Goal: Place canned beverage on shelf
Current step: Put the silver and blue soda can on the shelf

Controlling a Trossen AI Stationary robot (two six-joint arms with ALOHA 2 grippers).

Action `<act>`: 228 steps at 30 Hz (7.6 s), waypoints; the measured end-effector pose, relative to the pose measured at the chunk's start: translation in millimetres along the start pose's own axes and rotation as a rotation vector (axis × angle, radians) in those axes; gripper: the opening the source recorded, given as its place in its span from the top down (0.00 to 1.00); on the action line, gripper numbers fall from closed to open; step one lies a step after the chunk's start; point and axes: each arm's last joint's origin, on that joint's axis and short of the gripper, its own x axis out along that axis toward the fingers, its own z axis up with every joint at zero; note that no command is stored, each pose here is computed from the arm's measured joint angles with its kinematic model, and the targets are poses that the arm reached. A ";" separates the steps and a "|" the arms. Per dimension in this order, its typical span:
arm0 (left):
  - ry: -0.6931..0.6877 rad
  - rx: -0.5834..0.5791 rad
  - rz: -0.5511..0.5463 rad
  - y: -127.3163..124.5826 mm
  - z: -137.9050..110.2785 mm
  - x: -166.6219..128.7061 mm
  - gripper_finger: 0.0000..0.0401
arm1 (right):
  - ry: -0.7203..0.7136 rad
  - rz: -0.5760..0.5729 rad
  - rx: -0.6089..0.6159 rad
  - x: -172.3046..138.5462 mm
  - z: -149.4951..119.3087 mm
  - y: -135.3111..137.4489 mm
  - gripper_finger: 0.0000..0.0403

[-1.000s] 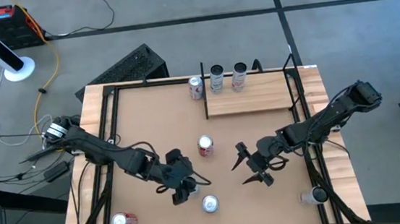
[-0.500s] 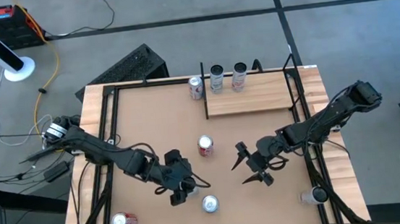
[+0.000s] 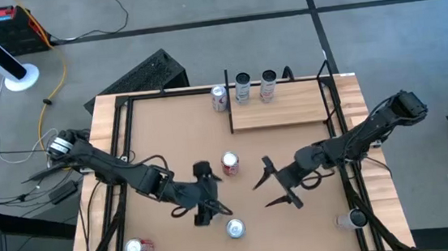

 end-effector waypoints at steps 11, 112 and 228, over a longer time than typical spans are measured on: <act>-0.044 0.113 0.278 30.8 -23.9 -46.1 0.03 | -0.018 -0.228 0.080 81.0 13.2 -2.8 0.21; -0.325 -0.070 0.191 54.1 -85.0 -81.9 0.03 | 0.057 -0.417 -0.067 18.2 144.7 -27.1 0.32; -0.323 -0.110 0.228 63.4 -84.1 -78.9 0.03 | 0.180 -0.628 0.107 -122.6 -27.4 -226.5 0.32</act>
